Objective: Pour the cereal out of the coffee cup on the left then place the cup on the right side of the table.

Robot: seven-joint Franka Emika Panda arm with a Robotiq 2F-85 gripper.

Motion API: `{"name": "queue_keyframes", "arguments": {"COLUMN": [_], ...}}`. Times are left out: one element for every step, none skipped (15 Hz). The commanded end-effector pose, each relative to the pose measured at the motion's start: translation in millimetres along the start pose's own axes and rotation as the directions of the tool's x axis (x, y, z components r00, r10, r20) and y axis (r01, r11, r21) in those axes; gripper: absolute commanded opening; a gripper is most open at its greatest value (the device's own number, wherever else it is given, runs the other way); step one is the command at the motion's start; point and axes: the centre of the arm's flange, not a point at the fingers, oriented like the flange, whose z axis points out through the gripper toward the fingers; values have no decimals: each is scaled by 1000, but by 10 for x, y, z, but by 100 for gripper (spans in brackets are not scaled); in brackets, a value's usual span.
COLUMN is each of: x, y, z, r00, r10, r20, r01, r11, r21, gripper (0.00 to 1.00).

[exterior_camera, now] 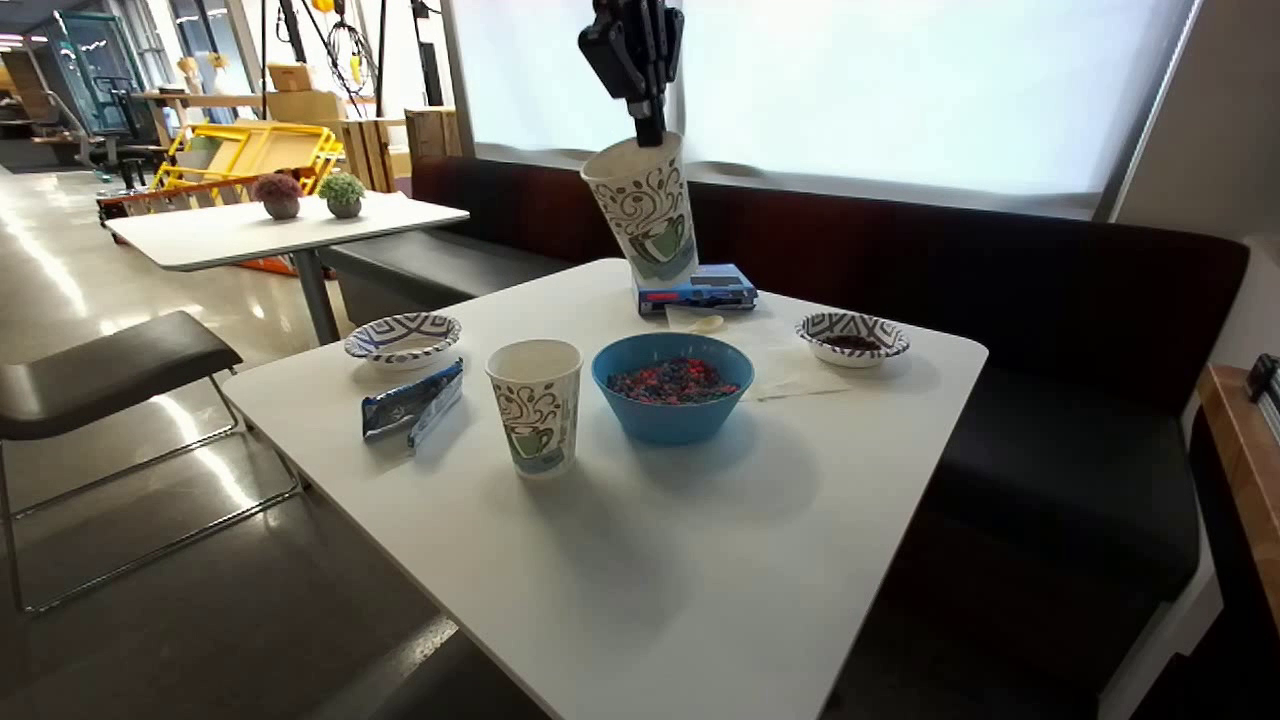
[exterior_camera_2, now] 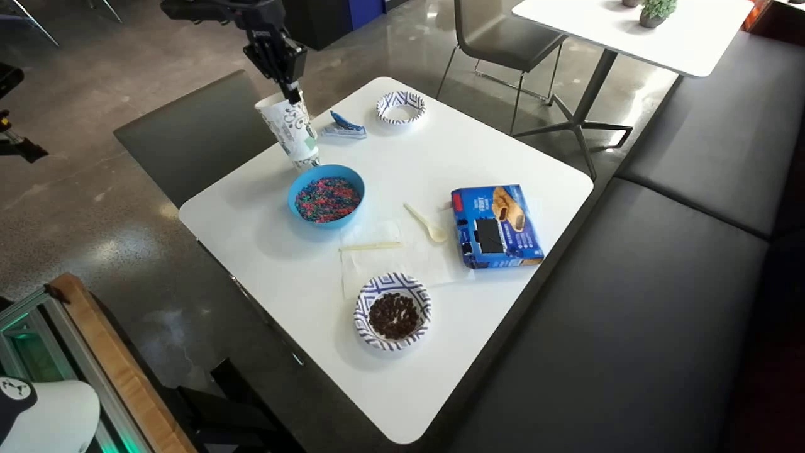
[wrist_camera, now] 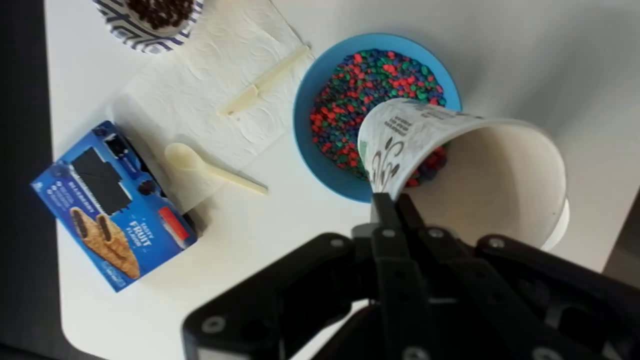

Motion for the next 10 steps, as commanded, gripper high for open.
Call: {"name": "queue_keyframes", "arguments": {"x": [54, 56, 66, 81, 97, 131, 162, 195, 217, 237], "y": [-408, -476, -541, -598, -644, -677, -699, -723, -744, -774], "z": [147, 199, 254, 323, 395, 463, 533, 601, 666, 726], "r00": [998, 998, 997, 997, 996, 996, 995, 994, 994, 994], "r10": [37, 47, 56, 63, 72, 82, 92, 102, 106, 106], "r20": [49, 50, 50, 48, 47, 41, 34, 34, 37, 42], "r01": [-27, -33, -39, -42, -47, -55, -63, -68, -67, -61], "r11": [981, 969, 954, 936, 915, 893, 867, 844, 825, 805], "r21": [-191, -244, -298, -350, -400, -448, -495, -533, -561, -591], "gripper": [1, 1, 1, 1, 1, 1, 1, 1, 1, 1]}}
